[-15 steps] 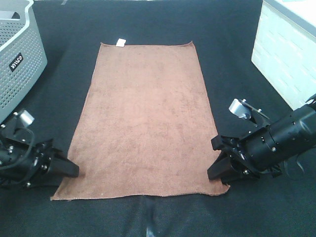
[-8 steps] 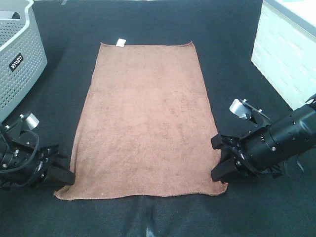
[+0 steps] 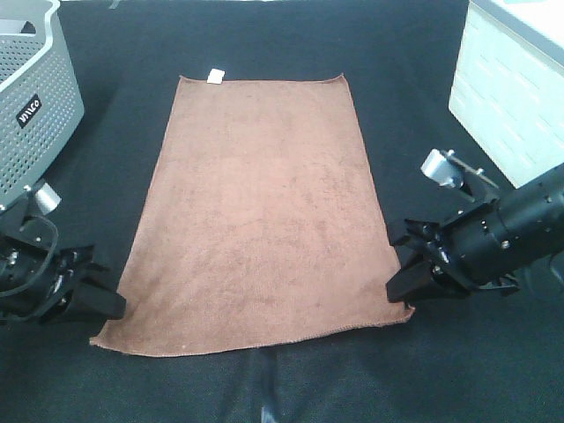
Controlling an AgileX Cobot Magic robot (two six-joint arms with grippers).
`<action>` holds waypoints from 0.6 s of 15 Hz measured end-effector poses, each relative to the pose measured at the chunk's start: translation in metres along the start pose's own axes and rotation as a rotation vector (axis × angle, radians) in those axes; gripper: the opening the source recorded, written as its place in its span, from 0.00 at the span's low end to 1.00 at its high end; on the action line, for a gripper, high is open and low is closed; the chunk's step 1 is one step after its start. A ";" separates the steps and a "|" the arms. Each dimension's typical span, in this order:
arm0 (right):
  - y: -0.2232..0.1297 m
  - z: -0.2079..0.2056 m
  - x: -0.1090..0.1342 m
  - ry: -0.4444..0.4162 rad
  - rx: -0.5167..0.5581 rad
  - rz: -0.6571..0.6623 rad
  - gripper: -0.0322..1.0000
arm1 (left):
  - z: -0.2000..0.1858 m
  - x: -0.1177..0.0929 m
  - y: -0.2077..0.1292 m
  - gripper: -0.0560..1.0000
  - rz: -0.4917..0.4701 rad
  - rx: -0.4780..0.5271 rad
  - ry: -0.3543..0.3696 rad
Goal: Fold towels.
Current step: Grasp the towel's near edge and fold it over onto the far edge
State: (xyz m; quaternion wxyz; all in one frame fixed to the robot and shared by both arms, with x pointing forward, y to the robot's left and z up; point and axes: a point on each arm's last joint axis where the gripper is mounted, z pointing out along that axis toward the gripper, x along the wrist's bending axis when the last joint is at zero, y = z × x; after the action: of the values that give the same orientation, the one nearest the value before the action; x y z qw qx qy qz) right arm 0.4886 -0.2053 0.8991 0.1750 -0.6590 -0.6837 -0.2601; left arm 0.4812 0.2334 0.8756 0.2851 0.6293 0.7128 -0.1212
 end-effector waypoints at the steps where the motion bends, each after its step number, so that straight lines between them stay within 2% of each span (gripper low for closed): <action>1: -0.001 -0.004 0.002 -0.008 -0.003 -0.004 0.03 | -0.004 -0.002 0.000 0.05 0.011 -0.001 0.004; 5: -0.005 -0.011 0.005 -0.027 0.023 -0.009 0.03 | -0.015 -0.006 -0.004 0.05 0.035 0.029 0.020; 9: -0.038 -0.002 -0.008 -0.046 0.114 0.057 0.03 | -0.024 -0.005 -0.030 0.05 0.022 0.069 0.022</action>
State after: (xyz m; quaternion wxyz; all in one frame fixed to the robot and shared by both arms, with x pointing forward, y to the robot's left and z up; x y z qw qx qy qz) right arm 0.4515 -0.2131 0.8914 0.2041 -0.6730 -0.6821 -0.2005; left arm 0.4466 0.2368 0.8924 0.2567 0.6480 0.7042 -0.1357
